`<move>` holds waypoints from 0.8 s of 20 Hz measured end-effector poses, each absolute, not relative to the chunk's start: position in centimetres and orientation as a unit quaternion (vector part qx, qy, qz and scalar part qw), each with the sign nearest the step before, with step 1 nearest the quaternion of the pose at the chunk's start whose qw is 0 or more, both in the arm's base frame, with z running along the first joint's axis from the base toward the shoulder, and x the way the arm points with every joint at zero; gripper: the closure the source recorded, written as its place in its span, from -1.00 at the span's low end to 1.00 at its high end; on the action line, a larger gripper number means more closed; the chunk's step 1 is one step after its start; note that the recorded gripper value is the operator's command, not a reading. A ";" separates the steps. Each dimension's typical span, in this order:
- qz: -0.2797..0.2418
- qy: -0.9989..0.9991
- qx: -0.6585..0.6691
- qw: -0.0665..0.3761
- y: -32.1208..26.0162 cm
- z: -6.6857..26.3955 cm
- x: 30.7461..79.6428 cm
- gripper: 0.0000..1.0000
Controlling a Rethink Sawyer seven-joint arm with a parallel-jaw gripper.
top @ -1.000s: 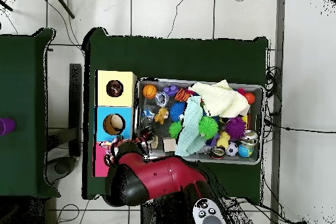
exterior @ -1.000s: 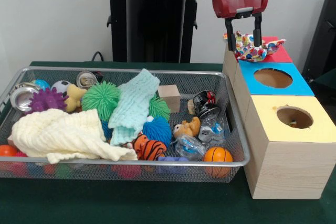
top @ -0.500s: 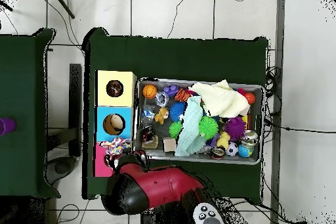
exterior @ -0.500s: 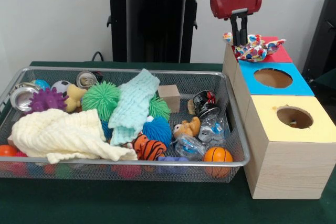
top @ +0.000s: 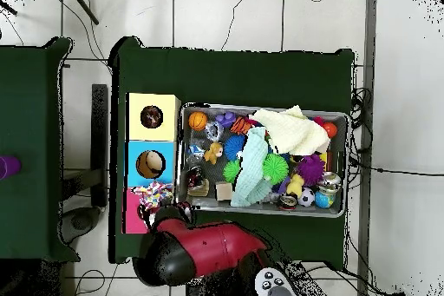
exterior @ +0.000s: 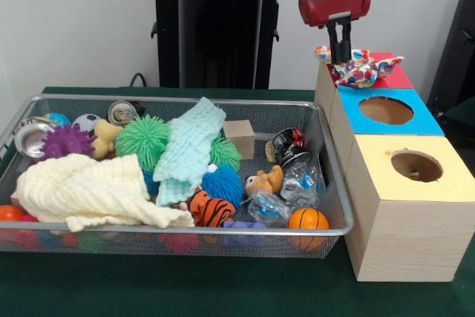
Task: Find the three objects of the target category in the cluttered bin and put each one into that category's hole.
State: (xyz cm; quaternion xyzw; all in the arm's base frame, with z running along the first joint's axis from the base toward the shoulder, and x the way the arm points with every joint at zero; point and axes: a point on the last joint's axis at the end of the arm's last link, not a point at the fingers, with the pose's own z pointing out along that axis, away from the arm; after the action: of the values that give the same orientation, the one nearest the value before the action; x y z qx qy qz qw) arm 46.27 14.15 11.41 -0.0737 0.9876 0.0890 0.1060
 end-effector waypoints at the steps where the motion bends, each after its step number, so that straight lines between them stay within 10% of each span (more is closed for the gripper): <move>1: 0.090 0.988 -0.072 0.106 14.2 11.4 46.3 1.00; 7: 0.093 0.988 -0.067 0.104 14.4 11.5 46.4 1.00; 8: 0.094 0.988 -0.065 0.103 14.4 11.5 46.3 -1.00; 16: 0.094 0.988 -0.066 0.098 14.6 11.4 45.9 -1.00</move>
State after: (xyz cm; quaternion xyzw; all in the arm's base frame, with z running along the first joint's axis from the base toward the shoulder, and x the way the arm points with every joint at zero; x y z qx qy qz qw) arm 45.85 14.55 11.42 -0.0659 0.9885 0.0943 0.0985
